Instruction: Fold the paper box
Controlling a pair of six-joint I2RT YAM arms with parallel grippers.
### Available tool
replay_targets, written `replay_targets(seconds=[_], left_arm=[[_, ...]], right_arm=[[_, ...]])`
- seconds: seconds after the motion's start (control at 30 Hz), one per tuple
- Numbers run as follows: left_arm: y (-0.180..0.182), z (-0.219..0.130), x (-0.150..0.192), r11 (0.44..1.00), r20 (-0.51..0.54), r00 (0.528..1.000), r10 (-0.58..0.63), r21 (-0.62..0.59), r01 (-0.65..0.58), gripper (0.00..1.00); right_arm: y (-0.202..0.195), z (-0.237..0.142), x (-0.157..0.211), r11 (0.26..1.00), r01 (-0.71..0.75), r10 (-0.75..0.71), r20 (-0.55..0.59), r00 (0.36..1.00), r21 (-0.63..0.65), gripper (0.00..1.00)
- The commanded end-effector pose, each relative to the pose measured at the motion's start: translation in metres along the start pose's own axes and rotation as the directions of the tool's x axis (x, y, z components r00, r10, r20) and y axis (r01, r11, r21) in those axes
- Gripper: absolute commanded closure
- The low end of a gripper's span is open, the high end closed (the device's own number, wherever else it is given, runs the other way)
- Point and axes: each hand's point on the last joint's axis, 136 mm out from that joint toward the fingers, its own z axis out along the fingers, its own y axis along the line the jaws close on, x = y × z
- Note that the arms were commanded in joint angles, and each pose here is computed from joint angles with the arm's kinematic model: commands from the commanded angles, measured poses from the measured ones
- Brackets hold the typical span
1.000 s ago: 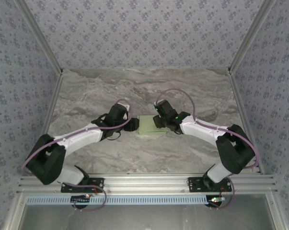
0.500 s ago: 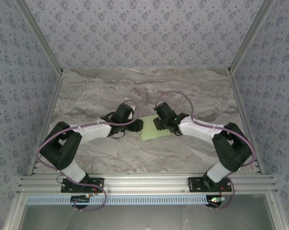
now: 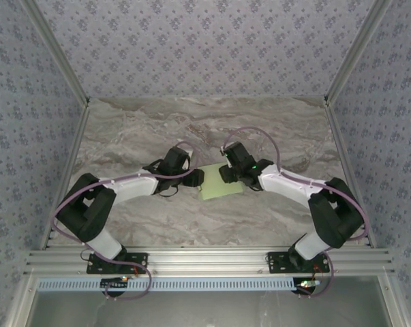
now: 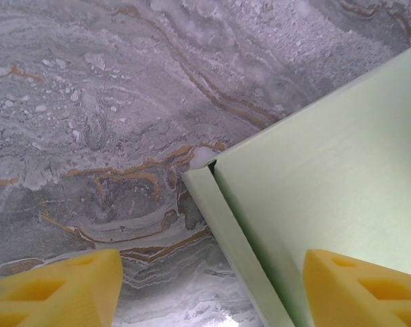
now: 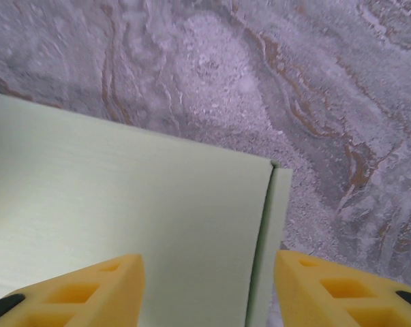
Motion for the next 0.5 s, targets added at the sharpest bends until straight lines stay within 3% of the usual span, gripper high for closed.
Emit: replay_targets(seconds=[0.0, 0.2, 0.47], left_arm=[[-0.018, -0.018, -0.028, 0.998, 0.103, 0.995, -0.011, 0.06, 0.005, 0.29], [-0.028, -0.021, -0.018, 0.989, 0.077, 0.995, -0.061, 0.137, 0.05, 0.28], [-0.028, -0.007, -0.002, 0.983, 0.003, 0.995, -0.103, 0.154, 0.101, 0.29]], right_arm=[[0.0, -0.017, -0.01, 0.995, -0.048, 0.05, 0.02, 0.999, -0.09, 0.45], [-0.014, -0.014, 0.0, 0.959, -0.17, 0.167, -0.033, 0.985, -0.227, 0.44], [-0.021, 0.009, 0.018, 0.925, -0.264, 0.237, -0.126, 0.963, -0.275, 0.44]])
